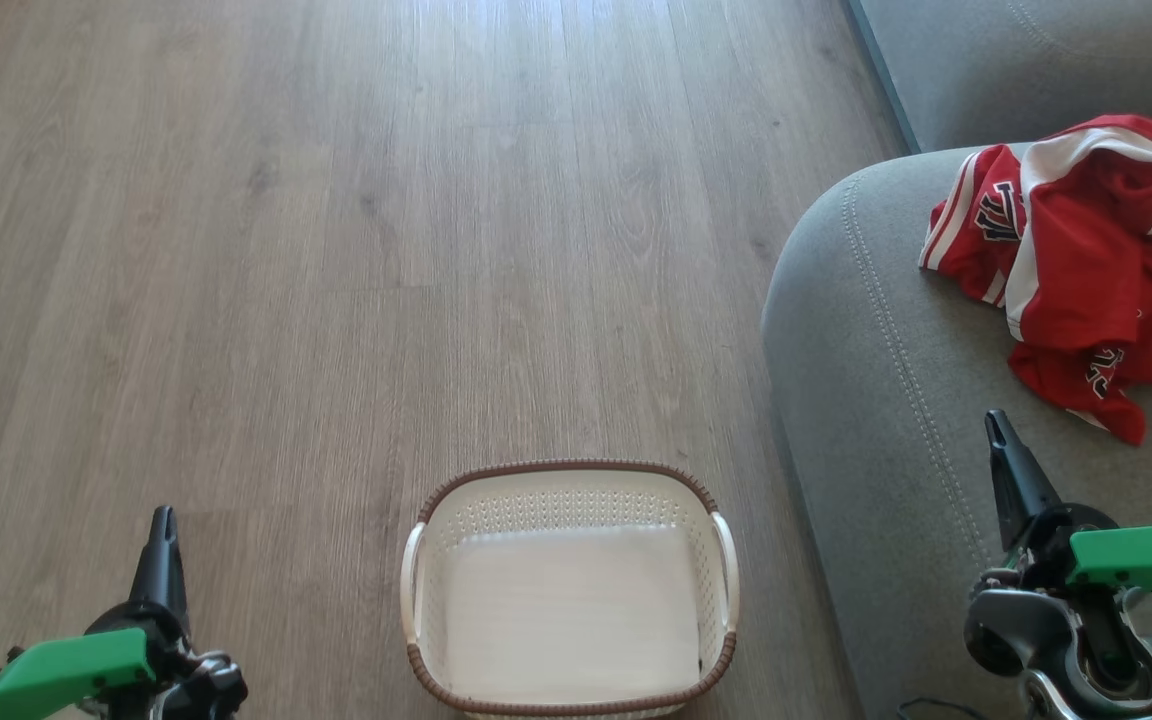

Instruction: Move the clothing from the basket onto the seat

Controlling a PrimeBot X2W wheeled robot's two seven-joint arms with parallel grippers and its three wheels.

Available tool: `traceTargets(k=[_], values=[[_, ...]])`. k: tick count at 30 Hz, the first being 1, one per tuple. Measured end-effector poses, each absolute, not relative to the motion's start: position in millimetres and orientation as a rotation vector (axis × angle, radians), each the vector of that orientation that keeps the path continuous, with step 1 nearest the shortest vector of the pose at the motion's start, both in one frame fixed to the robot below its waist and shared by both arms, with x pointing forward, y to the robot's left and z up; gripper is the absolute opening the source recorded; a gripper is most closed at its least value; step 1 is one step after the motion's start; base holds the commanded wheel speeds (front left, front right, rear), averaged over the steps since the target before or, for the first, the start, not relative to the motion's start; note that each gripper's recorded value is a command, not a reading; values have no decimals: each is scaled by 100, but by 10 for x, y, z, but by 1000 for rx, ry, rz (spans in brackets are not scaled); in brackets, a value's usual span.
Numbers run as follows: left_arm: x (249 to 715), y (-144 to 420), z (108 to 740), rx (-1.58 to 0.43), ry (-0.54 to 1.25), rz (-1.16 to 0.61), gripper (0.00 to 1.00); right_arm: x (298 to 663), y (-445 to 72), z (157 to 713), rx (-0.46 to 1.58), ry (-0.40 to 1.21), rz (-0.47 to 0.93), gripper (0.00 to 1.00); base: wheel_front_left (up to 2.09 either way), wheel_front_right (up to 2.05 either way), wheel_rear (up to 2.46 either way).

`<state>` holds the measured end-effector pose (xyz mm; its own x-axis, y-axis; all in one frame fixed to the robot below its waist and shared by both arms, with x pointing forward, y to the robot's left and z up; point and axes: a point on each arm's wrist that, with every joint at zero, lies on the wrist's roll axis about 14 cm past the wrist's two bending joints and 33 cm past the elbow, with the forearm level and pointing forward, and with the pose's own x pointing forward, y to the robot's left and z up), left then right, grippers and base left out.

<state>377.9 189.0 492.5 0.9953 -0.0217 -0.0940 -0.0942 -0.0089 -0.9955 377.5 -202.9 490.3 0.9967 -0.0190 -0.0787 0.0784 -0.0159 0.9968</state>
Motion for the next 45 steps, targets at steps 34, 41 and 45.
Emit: traceTargets(k=[34, 41, 45], values=[[3781, 1890, 4937, -1579, 88, 54, 0, 3777, -2020, 4926, 1583, 44, -75, 0, 0, 0, 0], [3781, 1890, 4938, -1579, 88, 54, 0, 3776, -2020, 4923, 1586, 44, -77, 0, 0, 0, 0], [3781, 1890, 4938, -1579, 88, 54, 0, 3778, -2025, 4926, 1583, 45, -76, 0, 0, 0, 0]])
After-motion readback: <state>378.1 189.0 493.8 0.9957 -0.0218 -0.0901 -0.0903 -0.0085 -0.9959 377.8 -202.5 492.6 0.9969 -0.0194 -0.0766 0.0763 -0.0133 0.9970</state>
